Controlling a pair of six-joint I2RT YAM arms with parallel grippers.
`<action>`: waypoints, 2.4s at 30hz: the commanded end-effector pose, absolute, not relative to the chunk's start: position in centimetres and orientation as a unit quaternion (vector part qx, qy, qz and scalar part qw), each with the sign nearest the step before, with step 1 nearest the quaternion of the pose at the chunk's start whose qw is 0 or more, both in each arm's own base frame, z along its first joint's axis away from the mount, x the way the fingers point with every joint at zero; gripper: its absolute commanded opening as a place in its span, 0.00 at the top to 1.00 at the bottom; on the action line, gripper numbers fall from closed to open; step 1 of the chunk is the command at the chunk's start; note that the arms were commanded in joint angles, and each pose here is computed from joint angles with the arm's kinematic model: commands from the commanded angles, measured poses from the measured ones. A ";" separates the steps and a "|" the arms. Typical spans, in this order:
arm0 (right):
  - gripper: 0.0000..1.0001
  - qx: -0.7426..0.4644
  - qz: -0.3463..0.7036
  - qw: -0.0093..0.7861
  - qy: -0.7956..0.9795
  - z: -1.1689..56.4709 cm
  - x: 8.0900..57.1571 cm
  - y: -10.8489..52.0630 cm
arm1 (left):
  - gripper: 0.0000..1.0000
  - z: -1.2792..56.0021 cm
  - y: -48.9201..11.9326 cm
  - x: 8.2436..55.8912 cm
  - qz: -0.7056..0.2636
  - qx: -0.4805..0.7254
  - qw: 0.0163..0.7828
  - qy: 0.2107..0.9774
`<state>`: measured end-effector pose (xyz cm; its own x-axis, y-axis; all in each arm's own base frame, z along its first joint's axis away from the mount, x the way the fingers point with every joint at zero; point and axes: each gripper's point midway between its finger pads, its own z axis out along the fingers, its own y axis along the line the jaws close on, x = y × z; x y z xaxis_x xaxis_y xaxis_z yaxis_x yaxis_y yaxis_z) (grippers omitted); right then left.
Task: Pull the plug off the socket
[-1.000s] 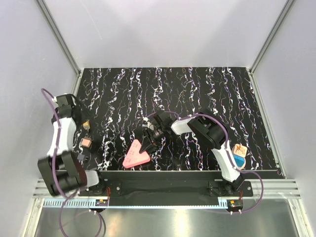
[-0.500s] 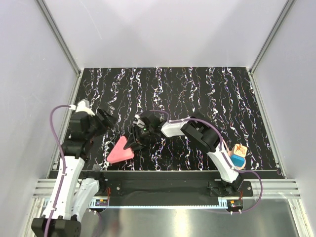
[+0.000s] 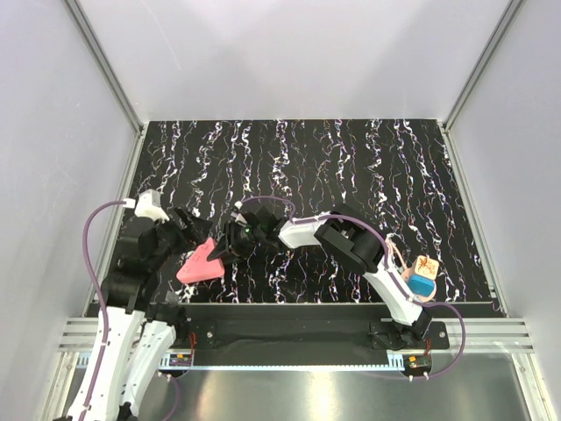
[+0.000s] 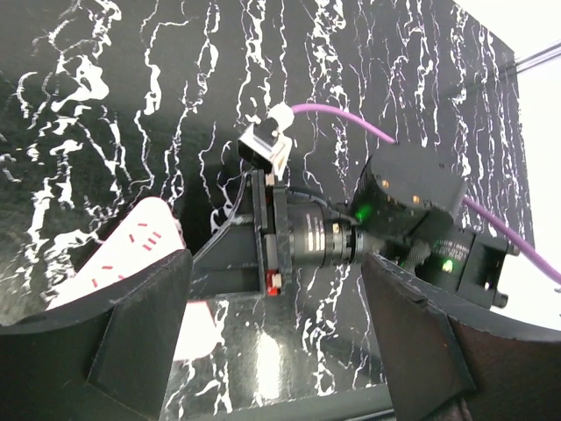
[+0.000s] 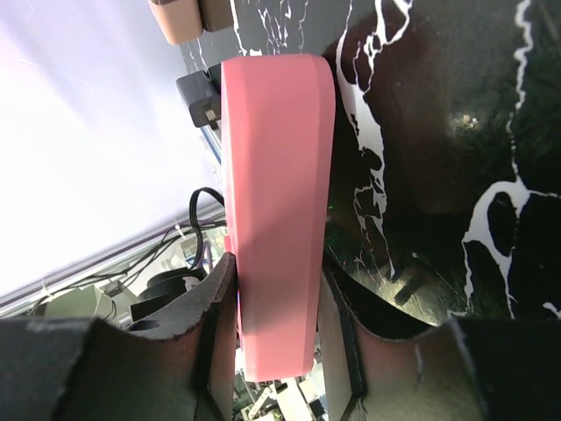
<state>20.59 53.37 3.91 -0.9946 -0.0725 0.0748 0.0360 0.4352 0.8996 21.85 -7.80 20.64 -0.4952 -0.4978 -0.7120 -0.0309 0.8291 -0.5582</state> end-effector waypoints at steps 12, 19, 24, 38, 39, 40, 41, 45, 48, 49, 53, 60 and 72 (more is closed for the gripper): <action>0.22 0.031 -0.358 -0.049 -0.932 1.3 22.1 47.2 | 0.15 23.1 -9.5 19.4 -0.300 -0.110 0.498 0.806; 0.12 0.019 -0.318 -0.090 -0.944 4.6 23.5 42.2 | 0.15 25.2 -10.4 18.9 -0.325 -0.084 0.505 0.796; 0.12 -0.006 -0.272 -0.132 -0.953 6.7 24.0 35.4 | 0.19 26.4 -11.2 18.7 -0.356 -0.085 0.505 0.782; 0.05 -0.184 -0.146 -0.248 -0.940 15.1 21.9 13.3 | 0.20 25.1 -22.0 19.7 -0.451 0.023 0.427 0.783; 0.05 -0.196 -0.124 -0.241 -0.942 15.1 21.1 11.9 | 0.19 24.7 -24.6 18.9 -0.466 0.052 0.406 0.785; 0.05 -0.208 -0.111 -0.242 -0.941 15.3 20.9 10.9 | 0.18 24.8 -25.8 18.8 -0.470 0.060 0.402 0.784; 0.05 -0.223 -0.086 -0.241 -0.941 15.3 20.4 9.1 | 0.17 23.5 -27.5 18.9 -0.466 0.069 0.380 0.796; 0.04 -0.259 -0.055 -0.233 -0.936 15.6 18.9 6.4 | 0.16 24.0 -34.9 16.1 -0.521 0.130 0.328 0.777; 0.04 -0.282 -0.039 -0.230 -0.931 15.5 17.6 4.8 | 0.16 23.8 -39.4 14.7 -0.551 0.165 0.284 0.767; 0.04 -0.289 -0.038 -0.229 -0.929 15.5 17.4 4.5 | 0.16 24.9 -40.6 14.4 -0.568 0.177 0.272 0.757; 0.00 -0.306 -0.023 -0.227 -0.924 15.7 16.7 3.1 | 0.16 22.5 -45.3 14.5 -0.585 0.190 0.208 0.761; 0.00 -0.366 0.016 -0.229 -0.902 16.8 18.6 -1.2 | 0.17 20.5 -50.9 14.4 -0.591 0.219 0.086 0.771; 0.00 -0.456 0.010 -0.218 -0.863 16.6 19.6 -6.9 | 0.22 18.3 -55.2 18.2 -0.553 0.258 0.120 0.783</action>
